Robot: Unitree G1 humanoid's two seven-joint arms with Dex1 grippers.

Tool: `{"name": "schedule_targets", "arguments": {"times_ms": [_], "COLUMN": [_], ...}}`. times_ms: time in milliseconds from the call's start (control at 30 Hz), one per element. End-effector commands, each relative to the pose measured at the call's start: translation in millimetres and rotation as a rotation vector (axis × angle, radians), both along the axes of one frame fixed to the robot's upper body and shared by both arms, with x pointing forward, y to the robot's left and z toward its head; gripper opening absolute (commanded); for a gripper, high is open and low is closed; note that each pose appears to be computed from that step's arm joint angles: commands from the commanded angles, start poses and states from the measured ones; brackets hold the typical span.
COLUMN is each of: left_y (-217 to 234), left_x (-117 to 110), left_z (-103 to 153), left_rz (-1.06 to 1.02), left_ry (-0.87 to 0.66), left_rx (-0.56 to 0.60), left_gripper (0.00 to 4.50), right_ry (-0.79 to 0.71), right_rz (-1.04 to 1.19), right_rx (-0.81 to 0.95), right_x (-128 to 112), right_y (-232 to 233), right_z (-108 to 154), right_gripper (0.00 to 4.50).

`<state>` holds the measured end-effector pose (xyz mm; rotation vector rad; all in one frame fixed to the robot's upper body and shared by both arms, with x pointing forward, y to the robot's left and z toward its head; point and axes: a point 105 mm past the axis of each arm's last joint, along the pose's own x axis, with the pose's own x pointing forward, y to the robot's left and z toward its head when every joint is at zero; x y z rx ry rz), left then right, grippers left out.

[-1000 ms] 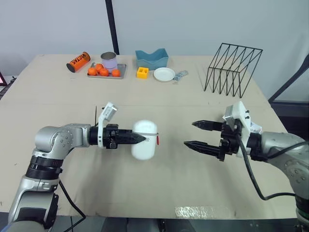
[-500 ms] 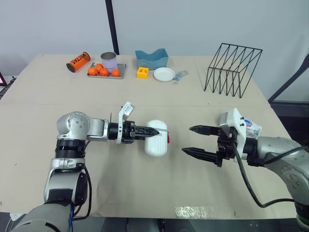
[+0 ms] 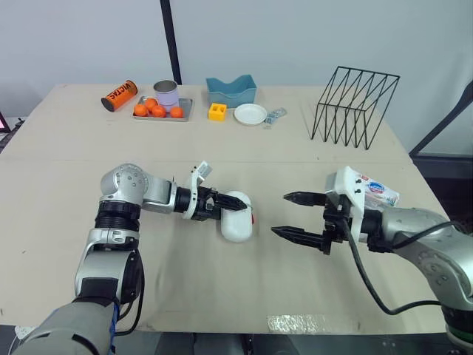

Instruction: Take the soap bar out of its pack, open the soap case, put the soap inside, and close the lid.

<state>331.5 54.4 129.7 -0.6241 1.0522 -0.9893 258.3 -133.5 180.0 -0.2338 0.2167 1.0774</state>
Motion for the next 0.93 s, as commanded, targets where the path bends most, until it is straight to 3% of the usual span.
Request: {"name": "schedule_targets", "arguments": {"times_ms": [33,167,300,433,533,600,767,933], "left_y": [22.3,43.9,66.9,88.8,95.9,99.8,113.5,122.9], "left_x": [7.0,7.1,-11.4,-31.3,-38.0,-41.6,-72.7,-84.0], "left_z": [17.3,50.0,57.1,50.9,59.7,61.5,29.2,19.9], "left_rz": [0.046,0.053,0.012,-0.061,-0.034,-0.020,-0.167,-0.080], "left_ry": [-0.034,-0.131,-0.251,-0.619,-0.789,-0.898,-1.108,-1.128], "left_rx": [-0.015,-0.063,0.011,0.138,0.056,0.063,0.267,0.291], "left_gripper": [4.44,4.44,4.44,4.44,4.44,4.44,4.44,4.44], "right_ry": [-0.048,-0.051,-0.054,-0.057,-0.052,-0.046,-0.014,0.002], "right_rz": [0.010,0.013,0.017,-0.002,-0.018,-0.029,-0.078,-0.109], "right_rx": [0.010,0.018,0.026,0.038,0.049,0.053,0.042,0.039], "right_x": [0.5,1.3,3.7,8.7,11.1,11.9,13.4,16.8], "right_y": [3.4,3.6,3.9,1.9,0.2,-1.5,-12.0,-19.0], "right_z": [8.4,10.1,12.2,12.2,10.5,8.4,-3.3,-10.5], "right_gripper": [4.50,4.50,4.50,4.50,4.50,4.50,4.50,4.50]}}
